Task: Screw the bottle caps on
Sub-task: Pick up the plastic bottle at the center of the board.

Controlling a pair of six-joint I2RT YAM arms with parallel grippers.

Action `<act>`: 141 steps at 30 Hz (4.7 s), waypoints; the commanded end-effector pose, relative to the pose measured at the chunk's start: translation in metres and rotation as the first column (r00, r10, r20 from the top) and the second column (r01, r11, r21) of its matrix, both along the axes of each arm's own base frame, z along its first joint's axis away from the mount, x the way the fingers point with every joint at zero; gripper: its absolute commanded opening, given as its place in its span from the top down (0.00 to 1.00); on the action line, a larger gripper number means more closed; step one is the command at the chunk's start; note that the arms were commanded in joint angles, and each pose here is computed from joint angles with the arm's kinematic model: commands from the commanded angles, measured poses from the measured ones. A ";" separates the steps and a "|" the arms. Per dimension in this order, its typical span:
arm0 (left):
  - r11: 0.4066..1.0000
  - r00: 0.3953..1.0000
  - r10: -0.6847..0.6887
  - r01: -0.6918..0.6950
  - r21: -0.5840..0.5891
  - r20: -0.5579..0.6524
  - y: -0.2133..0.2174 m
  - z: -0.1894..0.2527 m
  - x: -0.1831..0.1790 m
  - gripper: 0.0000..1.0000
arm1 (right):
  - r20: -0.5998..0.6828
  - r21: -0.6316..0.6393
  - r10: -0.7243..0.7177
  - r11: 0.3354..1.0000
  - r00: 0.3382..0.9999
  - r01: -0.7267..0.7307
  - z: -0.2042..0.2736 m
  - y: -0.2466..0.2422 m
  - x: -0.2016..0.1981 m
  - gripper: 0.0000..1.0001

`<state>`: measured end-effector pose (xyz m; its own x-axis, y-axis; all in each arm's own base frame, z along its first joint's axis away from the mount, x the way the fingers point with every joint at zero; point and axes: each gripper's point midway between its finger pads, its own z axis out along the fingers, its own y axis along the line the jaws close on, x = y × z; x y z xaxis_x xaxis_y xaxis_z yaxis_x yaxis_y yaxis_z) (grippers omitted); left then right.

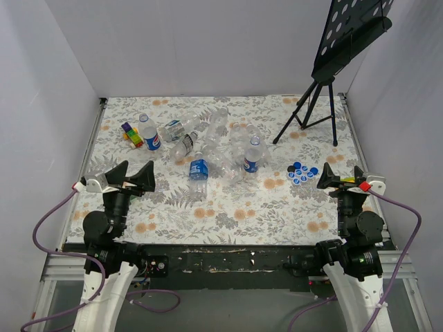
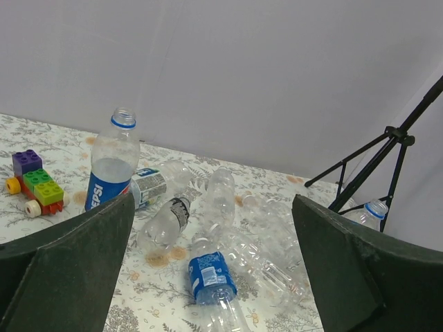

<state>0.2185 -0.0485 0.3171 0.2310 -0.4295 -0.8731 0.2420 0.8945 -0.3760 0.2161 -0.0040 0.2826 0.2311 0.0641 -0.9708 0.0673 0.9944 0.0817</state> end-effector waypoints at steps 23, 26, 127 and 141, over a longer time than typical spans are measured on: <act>0.985 0.694 -0.173 0.112 -0.133 -0.699 -0.052 -0.090 0.064 0.02 | 0.167 0.022 0.054 0.998 0.984 -0.059 0.034 0.007 -0.018 0.05; 0.972 0.580 -0.231 0.172 -0.159 -0.781 -0.072 -0.109 0.075 0.02 | 0.176 0.019 0.072 0.997 0.982 -0.076 0.036 0.010 -0.019 0.05; 0.663 0.763 -0.646 0.584 0.468 -0.037 -0.136 -0.034 -0.064 0.92 | -0.760 0.217 0.303 0.952 0.576 -0.214 -0.106 0.083 0.016 0.16; 0.509 0.627 -0.777 0.677 0.532 -0.056 -0.170 -0.037 -0.070 0.97 | -0.361 0.234 0.818 0.544 0.448 -0.806 0.047 0.174 -0.024 0.24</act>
<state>0.1516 -0.2054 0.2599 0.1453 -0.0606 -0.9875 0.8720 0.4795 0.0988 0.2167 0.1360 0.2630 -0.4893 0.0310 -0.8716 -0.5024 0.8069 0.3107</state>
